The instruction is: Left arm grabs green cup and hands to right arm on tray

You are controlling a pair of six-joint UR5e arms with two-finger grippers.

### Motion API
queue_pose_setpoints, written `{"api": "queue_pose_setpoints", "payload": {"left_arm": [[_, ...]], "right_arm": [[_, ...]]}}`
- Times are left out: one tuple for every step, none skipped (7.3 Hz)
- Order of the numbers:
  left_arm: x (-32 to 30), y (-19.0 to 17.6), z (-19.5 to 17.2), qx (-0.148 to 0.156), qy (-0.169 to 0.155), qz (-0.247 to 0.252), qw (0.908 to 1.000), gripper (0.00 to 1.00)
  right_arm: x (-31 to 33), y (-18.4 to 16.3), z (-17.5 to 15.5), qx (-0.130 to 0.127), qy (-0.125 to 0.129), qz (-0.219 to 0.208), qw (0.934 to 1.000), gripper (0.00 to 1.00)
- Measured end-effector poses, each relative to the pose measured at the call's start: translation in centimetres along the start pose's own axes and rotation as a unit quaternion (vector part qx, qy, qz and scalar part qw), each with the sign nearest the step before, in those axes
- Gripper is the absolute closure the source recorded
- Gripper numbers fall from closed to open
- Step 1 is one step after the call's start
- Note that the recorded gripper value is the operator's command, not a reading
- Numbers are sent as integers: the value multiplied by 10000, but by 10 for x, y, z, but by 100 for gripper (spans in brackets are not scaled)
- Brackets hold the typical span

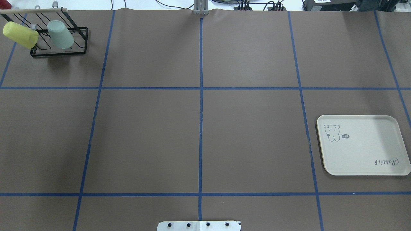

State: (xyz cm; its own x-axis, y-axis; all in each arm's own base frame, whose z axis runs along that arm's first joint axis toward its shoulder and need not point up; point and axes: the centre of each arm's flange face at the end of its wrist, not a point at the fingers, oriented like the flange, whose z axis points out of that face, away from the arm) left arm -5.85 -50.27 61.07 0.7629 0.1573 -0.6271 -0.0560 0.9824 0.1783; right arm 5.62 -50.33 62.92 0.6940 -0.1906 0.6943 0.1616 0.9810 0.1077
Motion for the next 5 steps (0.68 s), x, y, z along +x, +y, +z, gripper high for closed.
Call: {"api": "queue_pose_setpoints", "payload": {"left_arm": [[0,0,0,-1,3,3,10000,0],[0,0,0,-3,4,3,10000,0],[0,0,0,-3,4,2,10000,0],[1,-2,-1,-1,6,4,10000,0],[4,-9,-5,-21,8,-15,10000,0]], "right_arm": [[0,0,0,4,0,-10,10000,1],[0,0,0,7,1,-23,10000,1],[0,0,0,10,0,-21,10000,1],[0,-1,-1,13,-1,-20,10000,1],[-1,-2,-1,19,0,-25,10000,1]]}}
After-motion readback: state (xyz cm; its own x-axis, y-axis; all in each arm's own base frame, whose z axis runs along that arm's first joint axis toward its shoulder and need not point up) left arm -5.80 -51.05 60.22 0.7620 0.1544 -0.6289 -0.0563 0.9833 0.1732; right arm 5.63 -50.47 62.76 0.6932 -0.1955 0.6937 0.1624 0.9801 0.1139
